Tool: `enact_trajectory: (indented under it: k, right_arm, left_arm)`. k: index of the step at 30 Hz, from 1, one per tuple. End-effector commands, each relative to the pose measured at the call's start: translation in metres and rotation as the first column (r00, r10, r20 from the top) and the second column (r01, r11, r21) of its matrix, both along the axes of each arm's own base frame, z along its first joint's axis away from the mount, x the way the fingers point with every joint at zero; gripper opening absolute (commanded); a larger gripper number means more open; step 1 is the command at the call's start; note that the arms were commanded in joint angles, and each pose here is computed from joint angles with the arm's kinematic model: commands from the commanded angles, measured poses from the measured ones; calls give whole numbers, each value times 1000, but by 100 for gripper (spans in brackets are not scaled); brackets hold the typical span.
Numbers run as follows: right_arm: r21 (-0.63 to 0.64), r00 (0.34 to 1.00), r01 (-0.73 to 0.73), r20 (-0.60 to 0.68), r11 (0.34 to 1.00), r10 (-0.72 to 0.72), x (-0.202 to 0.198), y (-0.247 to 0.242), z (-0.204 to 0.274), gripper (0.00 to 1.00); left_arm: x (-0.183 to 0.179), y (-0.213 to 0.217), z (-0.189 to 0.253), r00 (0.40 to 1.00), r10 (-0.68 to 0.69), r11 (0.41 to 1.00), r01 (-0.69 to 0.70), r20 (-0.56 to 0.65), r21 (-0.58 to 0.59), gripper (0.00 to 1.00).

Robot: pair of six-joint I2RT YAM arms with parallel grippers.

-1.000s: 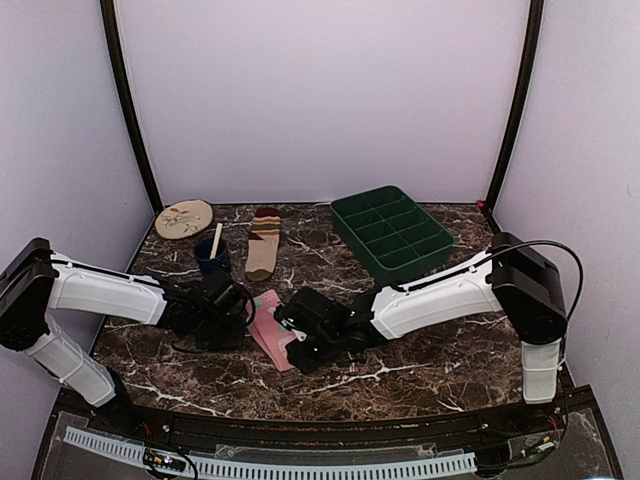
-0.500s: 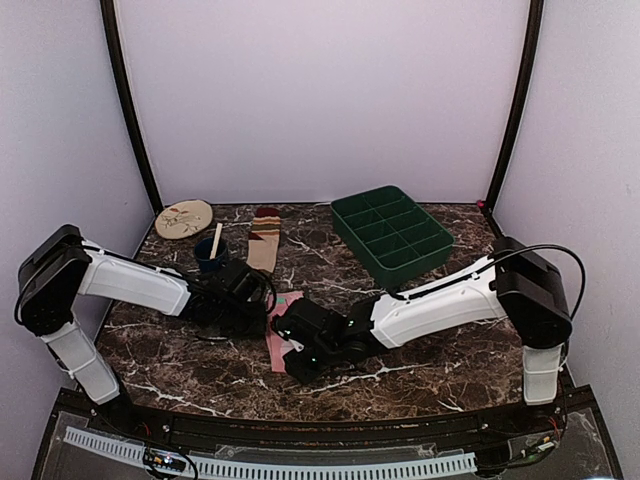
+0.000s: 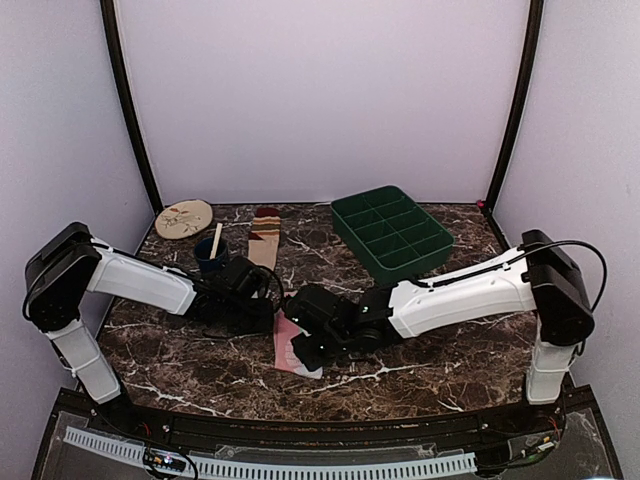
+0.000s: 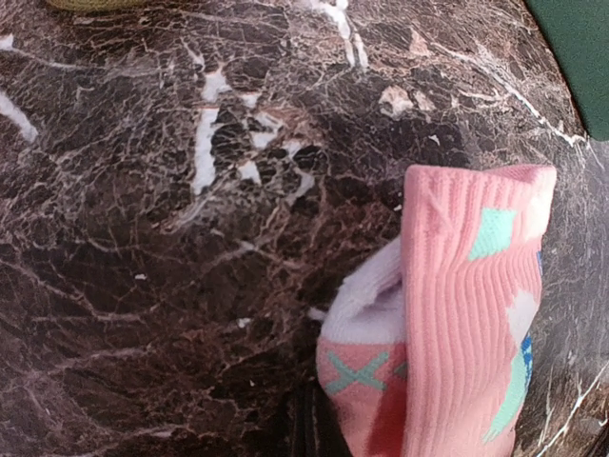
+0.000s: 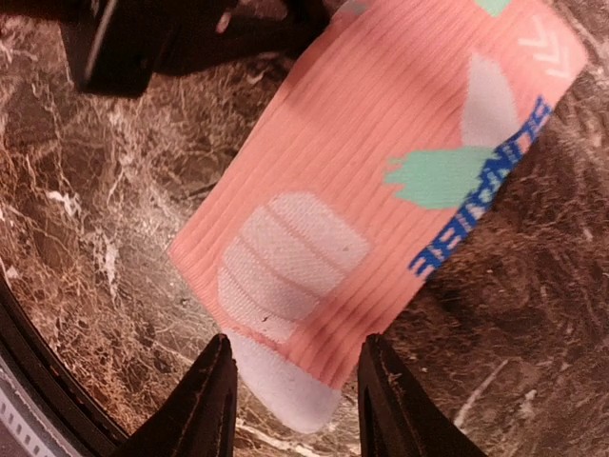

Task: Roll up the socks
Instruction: Smooth out the sock at the center of the board.

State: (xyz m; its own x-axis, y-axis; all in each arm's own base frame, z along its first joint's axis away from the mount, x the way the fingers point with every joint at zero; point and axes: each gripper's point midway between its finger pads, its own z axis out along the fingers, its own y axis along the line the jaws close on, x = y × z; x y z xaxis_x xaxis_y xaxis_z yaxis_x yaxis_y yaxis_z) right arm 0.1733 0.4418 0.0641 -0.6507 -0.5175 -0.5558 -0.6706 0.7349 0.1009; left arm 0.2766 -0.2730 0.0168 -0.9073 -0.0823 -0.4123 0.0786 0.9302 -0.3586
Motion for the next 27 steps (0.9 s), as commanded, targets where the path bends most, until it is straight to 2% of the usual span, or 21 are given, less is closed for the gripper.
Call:
enact_trajectory:
  k: [1, 7, 13, 18, 27]
  right_arm:
    - [86, 986, 136, 84, 987, -143, 39, -10, 46, 41]
    - [34, 936, 331, 117, 943, -333, 92, -52, 26, 37]
    - [0, 894, 433, 124, 901, -430, 134, -74, -2, 33]
    - [-8, 896, 437, 91, 899, -435, 149, -70, -24, 33]
    - [24, 913, 406, 24, 913, -407, 150, -46, -38, 33]
  left_arm:
    - [-29, 25, -39, 990, -23, 993, 40, -141, 114, 3]
    - [-26, 23, -39, 990, -34, 993, 49, -136, 109, 2]
    - [-24, 21, -38, 990, -46, 992, 61, -136, 107, 1]
    - [-21, 19, -37, 989, -56, 992, 71, -135, 109, 0]
    - [-20, 17, -39, 988, -64, 992, 78, -141, 99, 0]
